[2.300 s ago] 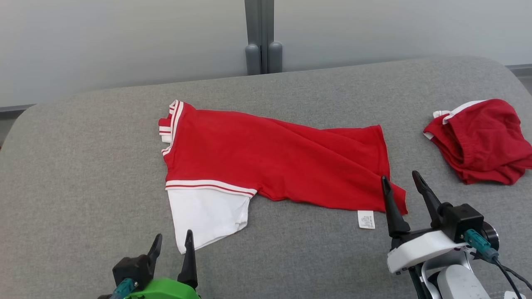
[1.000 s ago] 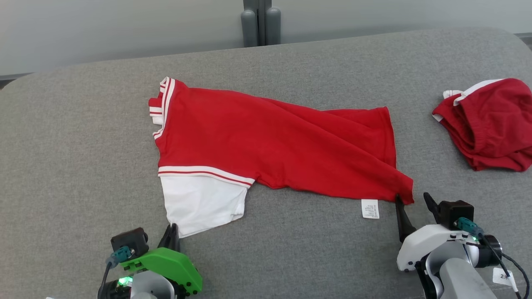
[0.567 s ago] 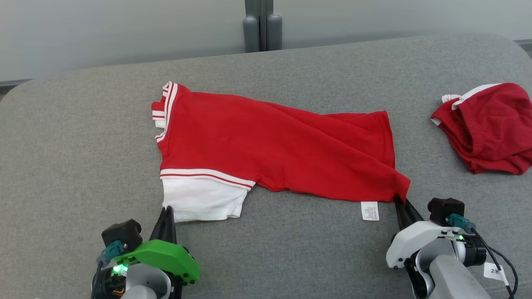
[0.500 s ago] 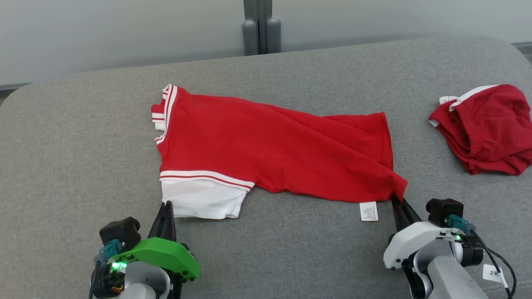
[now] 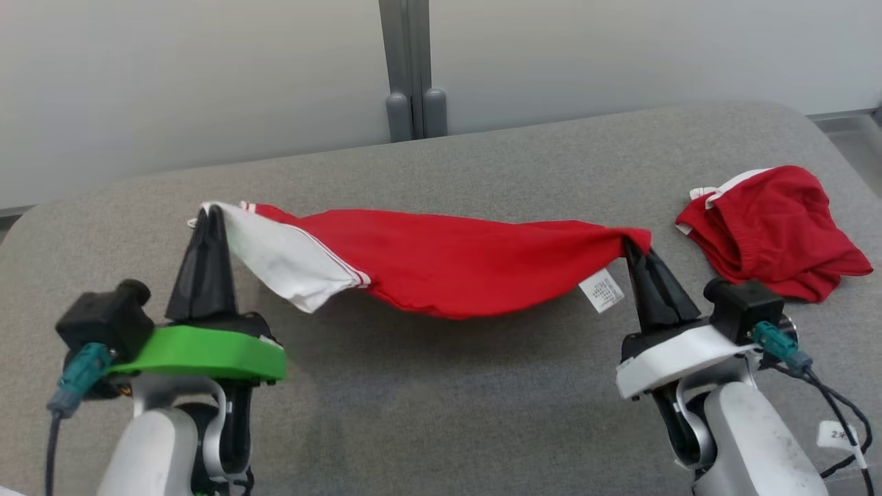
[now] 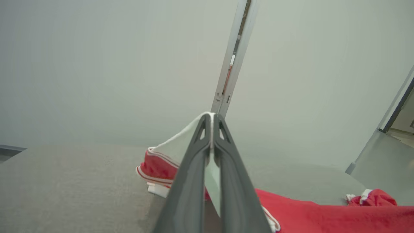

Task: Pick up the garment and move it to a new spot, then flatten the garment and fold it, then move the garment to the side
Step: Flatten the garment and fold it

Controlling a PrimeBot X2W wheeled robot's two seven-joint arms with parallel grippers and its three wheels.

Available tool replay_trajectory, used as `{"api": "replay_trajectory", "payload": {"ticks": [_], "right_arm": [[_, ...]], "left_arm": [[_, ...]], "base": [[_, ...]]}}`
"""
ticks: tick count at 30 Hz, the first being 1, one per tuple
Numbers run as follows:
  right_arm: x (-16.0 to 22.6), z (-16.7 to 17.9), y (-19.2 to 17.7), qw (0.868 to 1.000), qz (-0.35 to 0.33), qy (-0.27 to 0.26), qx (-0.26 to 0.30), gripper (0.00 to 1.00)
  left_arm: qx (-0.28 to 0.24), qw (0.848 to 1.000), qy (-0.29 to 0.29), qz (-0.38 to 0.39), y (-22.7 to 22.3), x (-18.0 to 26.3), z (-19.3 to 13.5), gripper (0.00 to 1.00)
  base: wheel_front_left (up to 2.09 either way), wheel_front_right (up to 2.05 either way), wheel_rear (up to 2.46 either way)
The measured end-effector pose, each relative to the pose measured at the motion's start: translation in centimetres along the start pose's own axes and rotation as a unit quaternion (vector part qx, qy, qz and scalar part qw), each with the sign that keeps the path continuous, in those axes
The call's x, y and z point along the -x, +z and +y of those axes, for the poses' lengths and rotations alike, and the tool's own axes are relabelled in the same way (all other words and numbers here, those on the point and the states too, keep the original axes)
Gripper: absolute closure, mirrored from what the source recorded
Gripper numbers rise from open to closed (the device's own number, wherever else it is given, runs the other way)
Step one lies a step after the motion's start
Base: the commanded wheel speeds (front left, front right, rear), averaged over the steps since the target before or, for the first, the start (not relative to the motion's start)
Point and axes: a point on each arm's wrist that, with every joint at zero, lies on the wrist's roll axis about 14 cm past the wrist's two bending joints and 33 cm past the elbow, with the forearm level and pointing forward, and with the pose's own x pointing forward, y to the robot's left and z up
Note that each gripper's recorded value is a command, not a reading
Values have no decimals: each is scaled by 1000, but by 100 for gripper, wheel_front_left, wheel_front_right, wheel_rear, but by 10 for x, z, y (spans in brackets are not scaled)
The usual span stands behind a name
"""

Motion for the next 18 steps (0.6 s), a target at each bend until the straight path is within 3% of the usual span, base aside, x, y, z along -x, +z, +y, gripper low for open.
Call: {"api": "replay_trajectory", "payload": {"ticks": [5, 11, 18], "right_arm": [[1, 8, 78, 995, -95, 16, 33, 100], [22, 11, 166, 976, -199, 18, 89, 100], [41, 13, 215, 960, -246, 7, 137, 100]], "left_arm": [[-24, 992, -47, -111, 83, -6, -27, 100], [-65, 967, -106, -222, 166, 4, -64, 100], [-112, 936, -174, -286, 221, 14, -108, 100]], "base": [[0, 0, 0], [0, 0, 0], [0, 0, 0]]}}
